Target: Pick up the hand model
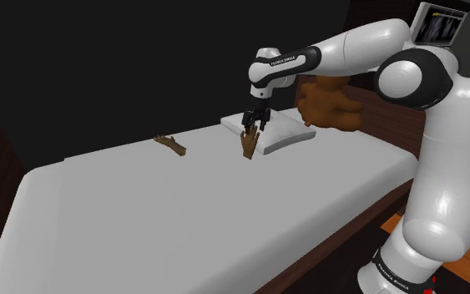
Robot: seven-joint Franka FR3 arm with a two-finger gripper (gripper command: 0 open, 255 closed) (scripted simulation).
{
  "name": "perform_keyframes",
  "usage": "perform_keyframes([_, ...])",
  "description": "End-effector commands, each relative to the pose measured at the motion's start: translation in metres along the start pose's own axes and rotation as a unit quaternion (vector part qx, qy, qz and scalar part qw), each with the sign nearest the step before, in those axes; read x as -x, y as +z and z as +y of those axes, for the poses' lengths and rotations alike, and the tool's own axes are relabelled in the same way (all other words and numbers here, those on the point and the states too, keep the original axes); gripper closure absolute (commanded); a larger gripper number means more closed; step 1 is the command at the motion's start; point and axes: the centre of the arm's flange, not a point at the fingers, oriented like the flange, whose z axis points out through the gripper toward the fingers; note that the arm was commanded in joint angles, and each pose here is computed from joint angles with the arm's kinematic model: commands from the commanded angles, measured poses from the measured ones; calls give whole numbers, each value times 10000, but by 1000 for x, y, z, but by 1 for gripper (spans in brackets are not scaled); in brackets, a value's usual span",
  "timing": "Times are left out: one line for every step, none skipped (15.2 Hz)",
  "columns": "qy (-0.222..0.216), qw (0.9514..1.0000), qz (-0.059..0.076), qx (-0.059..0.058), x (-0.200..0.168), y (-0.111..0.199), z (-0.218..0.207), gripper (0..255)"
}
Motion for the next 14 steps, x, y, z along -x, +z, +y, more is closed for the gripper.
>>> perform_keyframes([0,10000,3,0,0,1,0,255])
perform_keyframes([0,10000,3,0,0,2,0,255])
perform_keyframes([0,10000,3,0,0,1,0,255])
perform_keyframes([0,10000,3,0,0,1,0,255])
perform_keyframes([0,10000,3,0,0,1,0,255])
perform_keyframes([0,10000,3,0,0,1,0,255])
perform_keyframes([0,10000,3,0,0,1,0,255])
perform_keyframes([0,10000,3,0,0,1,0,255])
perform_keyframes([0,10000,3,0,0,1,0,255])
perform_keyframes([0,10000,3,0,0,2,1,255])
perform_keyframes([0,10000,3,0,0,-3,0,255])
perform_keyframes([0,10000,3,0,1,-9,0,255])
perform_keyframes([0,10000,3,0,1,-14,-1,255])
perform_keyframes([0,10000,3,0,1,-19,-1,255])
